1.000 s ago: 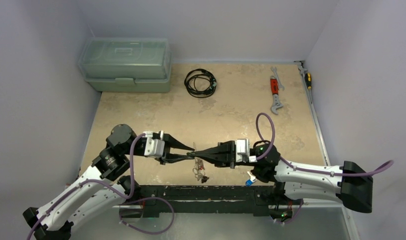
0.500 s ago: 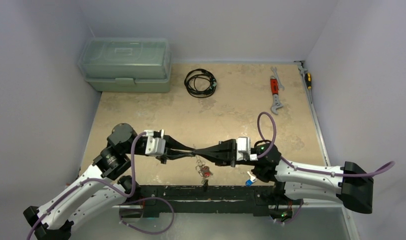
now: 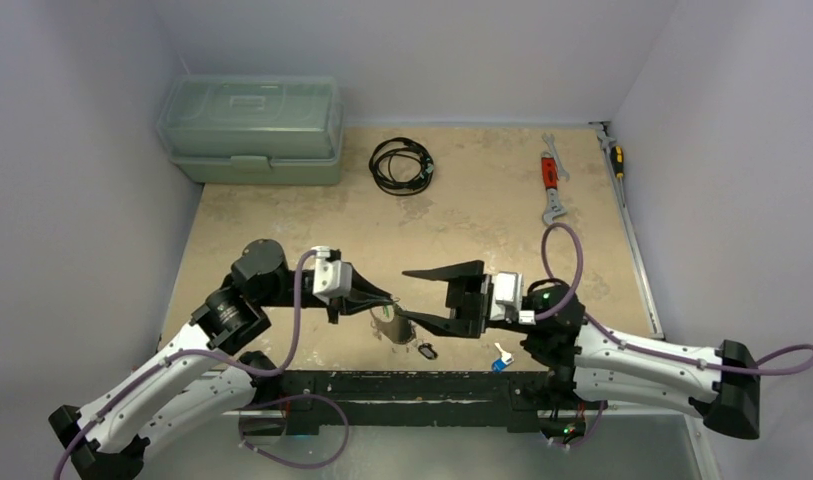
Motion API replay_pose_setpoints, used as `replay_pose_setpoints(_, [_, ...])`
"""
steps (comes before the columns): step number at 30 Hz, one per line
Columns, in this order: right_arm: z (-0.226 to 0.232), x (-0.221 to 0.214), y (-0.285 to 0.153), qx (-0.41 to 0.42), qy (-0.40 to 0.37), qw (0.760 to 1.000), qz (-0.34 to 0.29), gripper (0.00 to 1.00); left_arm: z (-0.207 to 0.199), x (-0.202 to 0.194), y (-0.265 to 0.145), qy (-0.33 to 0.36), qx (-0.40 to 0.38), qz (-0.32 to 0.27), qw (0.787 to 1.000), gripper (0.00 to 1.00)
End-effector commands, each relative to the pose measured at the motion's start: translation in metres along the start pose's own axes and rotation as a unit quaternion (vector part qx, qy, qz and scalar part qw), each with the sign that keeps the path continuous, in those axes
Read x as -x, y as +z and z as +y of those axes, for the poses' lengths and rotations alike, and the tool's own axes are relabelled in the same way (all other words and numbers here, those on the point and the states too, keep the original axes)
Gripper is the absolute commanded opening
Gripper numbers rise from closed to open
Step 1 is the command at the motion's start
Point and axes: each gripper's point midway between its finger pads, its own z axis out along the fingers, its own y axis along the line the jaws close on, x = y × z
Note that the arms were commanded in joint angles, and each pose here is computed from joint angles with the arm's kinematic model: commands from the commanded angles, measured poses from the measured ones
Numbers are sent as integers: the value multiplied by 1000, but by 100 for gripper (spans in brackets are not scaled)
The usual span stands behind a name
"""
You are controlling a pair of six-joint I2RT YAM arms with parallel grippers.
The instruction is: Put the keys on the keyring
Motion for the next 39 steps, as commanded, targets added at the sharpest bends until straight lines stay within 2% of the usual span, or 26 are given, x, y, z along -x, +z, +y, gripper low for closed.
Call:
replay_pose_setpoints(1, [-22, 10, 4, -35, -43, 996, 62, 63, 13, 13, -2, 9, 26, 12, 1000, 0])
replay_pose_setpoints(10, [-28, -14, -5, -9, -81, 973, 216, 70, 15, 15, -14, -2, 49, 52, 997, 0])
replay_pose_setpoints(11, [-29, -13, -5, -8, -80, 970, 227, 74, 15, 18, -15, -1, 51, 53, 997, 0])
replay_pose_setpoints(13, [-28, -16, -5, 3, -74, 964, 255, 90, 18, 20, -17, -4, 58, 65, 996, 0])
replay_pose_setpoints(14, [-27, -19, -4, 8, -71, 961, 267, 93, 19, 19, -19, -6, 62, 74, 995, 0])
replay_pose_setpoints(18, [-23, -33, -4, 29, -63, 951, 301, 80, 22, 12, -22, -18, 68, 109, 992, 0])
replay_pose_setpoints(21, [-16, -45, -3, 50, -53, 946, 315, 61, 22, 9, -23, -21, 68, 118, 990, 0])
replay_pose_setpoints(24, [-17, -52, -3, 52, -50, 941, 330, 47, 22, 9, -23, -22, 69, 120, 990, 0])
replay_pose_setpoints(27, [-15, -56, 0, 58, -43, 939, 335, 42, 22, 7, -23, -24, 70, 122, 990, 0])
replay_pose_setpoints(35, [-19, -72, 3, 51, -39, 934, 352, 42, 21, 4, -20, -24, 64, 116, 991, 0])
replay_pose_setpoints(39, [-20, -77, 4, 50, -40, 932, 357, 38, 21, 5, -19, -22, 61, 113, 991, 0])
